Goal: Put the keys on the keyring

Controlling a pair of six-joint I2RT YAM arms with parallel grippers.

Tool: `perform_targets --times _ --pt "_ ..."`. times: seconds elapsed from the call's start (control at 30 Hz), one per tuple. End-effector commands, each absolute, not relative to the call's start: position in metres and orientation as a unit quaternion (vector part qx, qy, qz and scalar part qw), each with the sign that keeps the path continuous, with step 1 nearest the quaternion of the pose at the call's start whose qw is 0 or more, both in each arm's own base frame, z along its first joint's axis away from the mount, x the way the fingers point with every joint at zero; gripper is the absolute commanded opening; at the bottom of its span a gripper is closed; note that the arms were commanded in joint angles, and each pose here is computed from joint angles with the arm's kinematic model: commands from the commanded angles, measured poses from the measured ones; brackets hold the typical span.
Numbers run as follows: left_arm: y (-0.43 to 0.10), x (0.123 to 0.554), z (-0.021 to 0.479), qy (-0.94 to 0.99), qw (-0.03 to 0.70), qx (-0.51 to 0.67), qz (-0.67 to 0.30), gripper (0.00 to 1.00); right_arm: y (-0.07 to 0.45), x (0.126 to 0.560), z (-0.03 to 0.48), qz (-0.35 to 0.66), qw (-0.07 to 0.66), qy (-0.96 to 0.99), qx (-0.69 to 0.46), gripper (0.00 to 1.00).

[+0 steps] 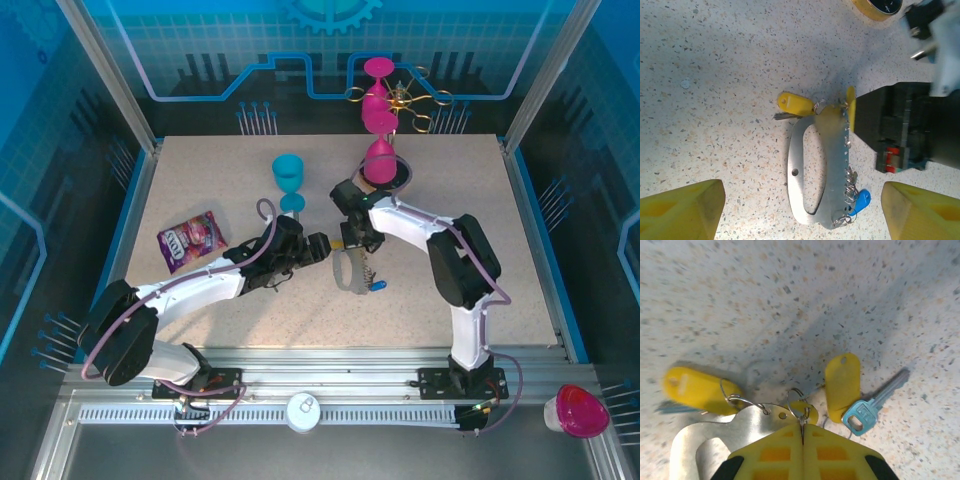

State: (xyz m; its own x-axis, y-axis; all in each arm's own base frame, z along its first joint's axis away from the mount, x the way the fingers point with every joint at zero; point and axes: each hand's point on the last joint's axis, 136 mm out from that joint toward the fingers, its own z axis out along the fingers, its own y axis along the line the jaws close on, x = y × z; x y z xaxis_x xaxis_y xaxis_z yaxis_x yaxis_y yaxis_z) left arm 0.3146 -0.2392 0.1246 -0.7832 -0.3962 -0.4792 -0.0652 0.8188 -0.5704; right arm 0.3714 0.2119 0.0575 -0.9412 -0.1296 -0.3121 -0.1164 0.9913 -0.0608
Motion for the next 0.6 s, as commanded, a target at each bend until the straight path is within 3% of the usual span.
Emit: perform_targets --times 0.0,0.4,0.57 --pt "-0.230 0.316 0.132 0.900 0.319 -0.136 -0.265 0.82 0.222 0.365 0.100 0.017 0.194 0.977 -0.091 0.00" --pt "-0.206 0.321 0.149 0.895 0.361 -0.113 -0.234 0.82 0.238 0.339 0.152 0.127 0.243 0.946 -0.173 0.00" --pt "-0.203 0.320 0.170 0.882 0.407 -0.042 -0.233 0.84 0.251 0.328 0.174 0.182 0.257 0.926 -0.205 0.00"
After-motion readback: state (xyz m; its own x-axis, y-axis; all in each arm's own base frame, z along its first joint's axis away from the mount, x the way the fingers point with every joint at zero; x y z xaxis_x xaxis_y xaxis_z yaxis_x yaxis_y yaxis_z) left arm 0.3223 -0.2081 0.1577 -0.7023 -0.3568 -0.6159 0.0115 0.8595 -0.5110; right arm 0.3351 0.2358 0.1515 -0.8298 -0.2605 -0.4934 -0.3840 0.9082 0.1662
